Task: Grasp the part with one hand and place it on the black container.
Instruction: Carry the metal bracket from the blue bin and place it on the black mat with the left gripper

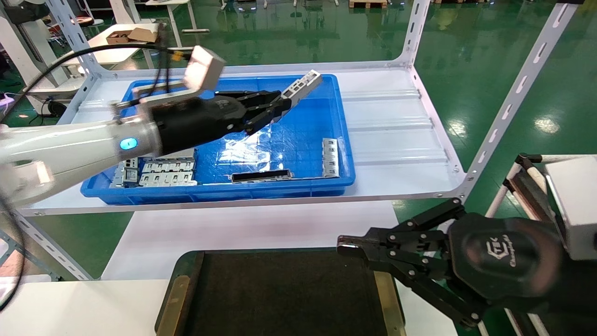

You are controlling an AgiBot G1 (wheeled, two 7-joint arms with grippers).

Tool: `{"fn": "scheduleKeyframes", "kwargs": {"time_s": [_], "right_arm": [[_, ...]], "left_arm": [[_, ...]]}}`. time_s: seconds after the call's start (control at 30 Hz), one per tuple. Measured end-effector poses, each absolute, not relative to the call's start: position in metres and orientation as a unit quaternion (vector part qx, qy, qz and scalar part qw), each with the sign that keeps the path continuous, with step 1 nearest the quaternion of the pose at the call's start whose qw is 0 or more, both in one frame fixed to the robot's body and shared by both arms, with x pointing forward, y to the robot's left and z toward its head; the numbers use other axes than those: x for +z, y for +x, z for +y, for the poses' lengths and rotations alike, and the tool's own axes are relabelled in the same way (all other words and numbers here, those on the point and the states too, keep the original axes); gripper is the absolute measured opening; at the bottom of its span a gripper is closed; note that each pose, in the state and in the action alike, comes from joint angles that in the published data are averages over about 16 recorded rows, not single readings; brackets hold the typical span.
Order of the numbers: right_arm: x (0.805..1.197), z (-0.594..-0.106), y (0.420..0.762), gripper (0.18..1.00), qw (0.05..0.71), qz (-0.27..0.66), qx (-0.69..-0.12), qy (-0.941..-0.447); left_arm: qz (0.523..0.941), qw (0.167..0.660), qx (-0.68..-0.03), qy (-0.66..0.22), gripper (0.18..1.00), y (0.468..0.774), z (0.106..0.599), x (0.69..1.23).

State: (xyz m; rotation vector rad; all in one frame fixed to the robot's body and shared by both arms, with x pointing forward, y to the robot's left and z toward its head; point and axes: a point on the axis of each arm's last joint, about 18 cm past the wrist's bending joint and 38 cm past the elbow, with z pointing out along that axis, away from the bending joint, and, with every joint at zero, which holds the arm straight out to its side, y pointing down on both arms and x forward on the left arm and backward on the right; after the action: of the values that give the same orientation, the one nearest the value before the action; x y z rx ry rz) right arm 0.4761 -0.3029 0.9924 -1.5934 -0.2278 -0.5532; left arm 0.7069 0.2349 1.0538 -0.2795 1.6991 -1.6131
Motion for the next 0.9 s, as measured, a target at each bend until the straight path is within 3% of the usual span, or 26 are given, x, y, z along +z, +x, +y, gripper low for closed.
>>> {"fn": "scheduleKeyframes", "kwargs": {"time_s": [0.47,0.9], "right_arm": [[0.992,-0.303,0.476,0.191,0.659,-0.101,-0.244,-0.704],[0.992,-0.303,0.476,0.191,0.659,-0.101,-0.244,-0.704]], "left_arm": [[0.703,0.267,-0.657,-0.049,0.322,0.632,0.251,0.985],[0.750,0.203,-0.612,-0.149,0.322,0.593,0.237,0.866]]}}
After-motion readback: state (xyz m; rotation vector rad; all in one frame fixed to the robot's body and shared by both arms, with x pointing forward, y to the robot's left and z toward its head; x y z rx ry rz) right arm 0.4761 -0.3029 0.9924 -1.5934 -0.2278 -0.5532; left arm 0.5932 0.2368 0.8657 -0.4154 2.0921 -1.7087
